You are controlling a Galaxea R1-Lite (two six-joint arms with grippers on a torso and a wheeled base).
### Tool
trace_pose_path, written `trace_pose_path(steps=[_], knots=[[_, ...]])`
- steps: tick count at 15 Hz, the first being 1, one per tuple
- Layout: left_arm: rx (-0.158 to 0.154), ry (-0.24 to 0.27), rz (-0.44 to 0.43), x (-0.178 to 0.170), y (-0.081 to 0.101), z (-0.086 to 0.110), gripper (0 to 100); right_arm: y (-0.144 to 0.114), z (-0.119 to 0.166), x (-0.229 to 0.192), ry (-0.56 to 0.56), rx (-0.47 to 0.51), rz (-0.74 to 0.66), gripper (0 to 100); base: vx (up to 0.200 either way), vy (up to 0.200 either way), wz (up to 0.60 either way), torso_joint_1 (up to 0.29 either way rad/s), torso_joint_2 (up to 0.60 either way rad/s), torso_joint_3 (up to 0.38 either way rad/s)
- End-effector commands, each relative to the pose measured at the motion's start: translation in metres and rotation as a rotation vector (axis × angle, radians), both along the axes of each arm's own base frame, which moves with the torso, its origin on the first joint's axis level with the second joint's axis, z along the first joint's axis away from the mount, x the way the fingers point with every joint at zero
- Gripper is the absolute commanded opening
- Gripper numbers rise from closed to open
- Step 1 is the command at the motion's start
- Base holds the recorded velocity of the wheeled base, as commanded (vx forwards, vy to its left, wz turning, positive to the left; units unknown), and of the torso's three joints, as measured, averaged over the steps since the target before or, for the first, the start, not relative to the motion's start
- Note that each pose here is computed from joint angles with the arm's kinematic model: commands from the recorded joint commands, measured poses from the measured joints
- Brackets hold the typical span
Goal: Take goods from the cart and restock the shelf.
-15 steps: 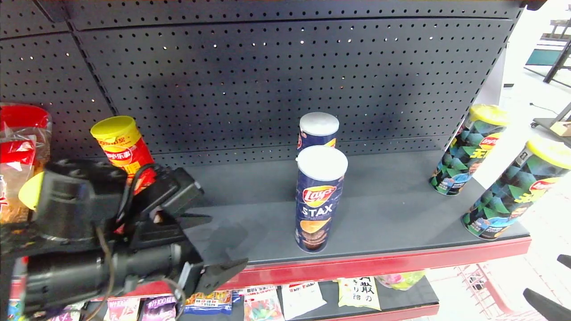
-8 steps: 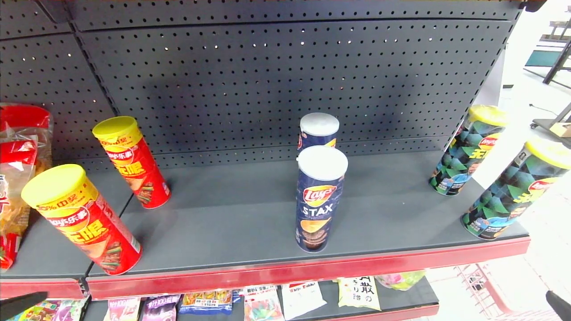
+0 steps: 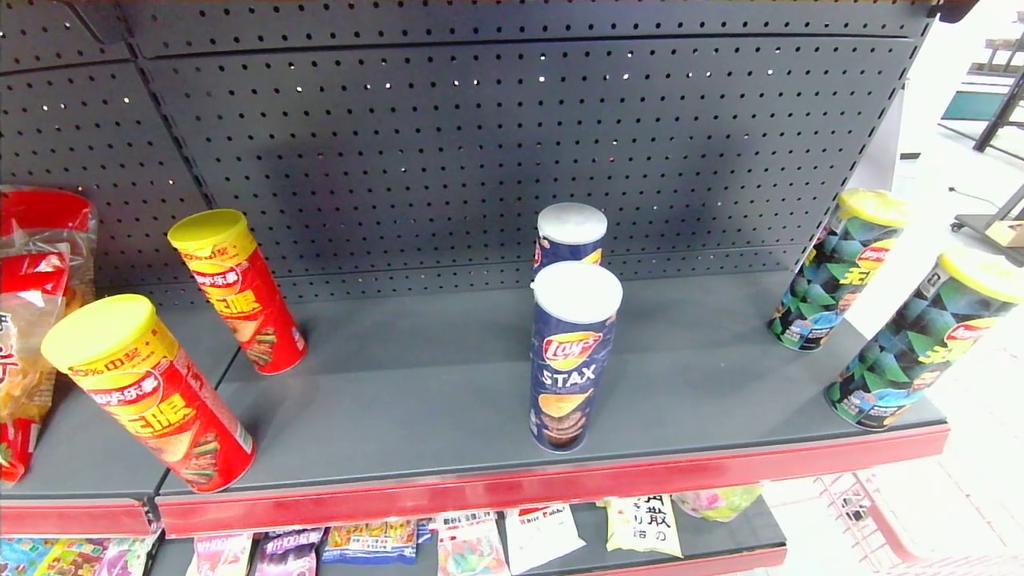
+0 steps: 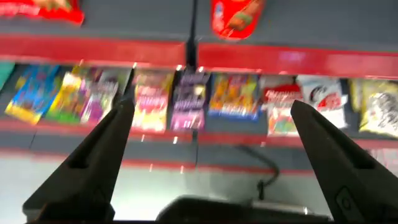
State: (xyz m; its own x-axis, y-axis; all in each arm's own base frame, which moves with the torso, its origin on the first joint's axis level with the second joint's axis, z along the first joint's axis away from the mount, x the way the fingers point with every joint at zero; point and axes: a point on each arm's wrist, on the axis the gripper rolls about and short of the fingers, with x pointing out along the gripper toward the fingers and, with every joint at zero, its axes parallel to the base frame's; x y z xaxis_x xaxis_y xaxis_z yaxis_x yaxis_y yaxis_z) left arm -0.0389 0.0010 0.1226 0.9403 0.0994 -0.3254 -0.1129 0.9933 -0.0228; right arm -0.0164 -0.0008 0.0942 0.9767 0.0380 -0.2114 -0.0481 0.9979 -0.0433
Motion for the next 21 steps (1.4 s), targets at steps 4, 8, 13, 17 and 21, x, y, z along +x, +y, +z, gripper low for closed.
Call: trace_pose_path(steps=[4,8,13,17,21], knots=[[0.015,-0.379,-0.036,0.015,0.0,-0.041,100,0.001,-0.01,-0.011,-0.188,0.018,-0.033,100,0.0,0.0,0.0,0.0,0.0,0.0],[0.031,-0.361,-0.053,0.016,0.0,-0.044,100,-0.002,-0.011,-0.009,-0.238,-0.001,-0.148,100,0.0,0.0,0.0,0.0,0.0,0.0],[0.027,-0.33,-0.081,0.016,-0.001,-0.047,100,0.001,-0.018,-0.006,-0.214,0.013,-0.016,100,0.0,0.0,0.0,0.0,0.0,0.0],[0.039,-0.328,-0.085,0.016,-0.001,-0.047,100,0.002,-0.018,-0.006,-0.211,0.048,-0.002,100,0.0,0.0,0.0,0.0,0.0,0.0],[0.039,-0.328,-0.085,0.016,-0.001,-0.047,100,0.002,-0.018,-0.006,-0.211,0.052,-0.007,100,0.0,0.0,0.0,0.0,0.0,0.0]])
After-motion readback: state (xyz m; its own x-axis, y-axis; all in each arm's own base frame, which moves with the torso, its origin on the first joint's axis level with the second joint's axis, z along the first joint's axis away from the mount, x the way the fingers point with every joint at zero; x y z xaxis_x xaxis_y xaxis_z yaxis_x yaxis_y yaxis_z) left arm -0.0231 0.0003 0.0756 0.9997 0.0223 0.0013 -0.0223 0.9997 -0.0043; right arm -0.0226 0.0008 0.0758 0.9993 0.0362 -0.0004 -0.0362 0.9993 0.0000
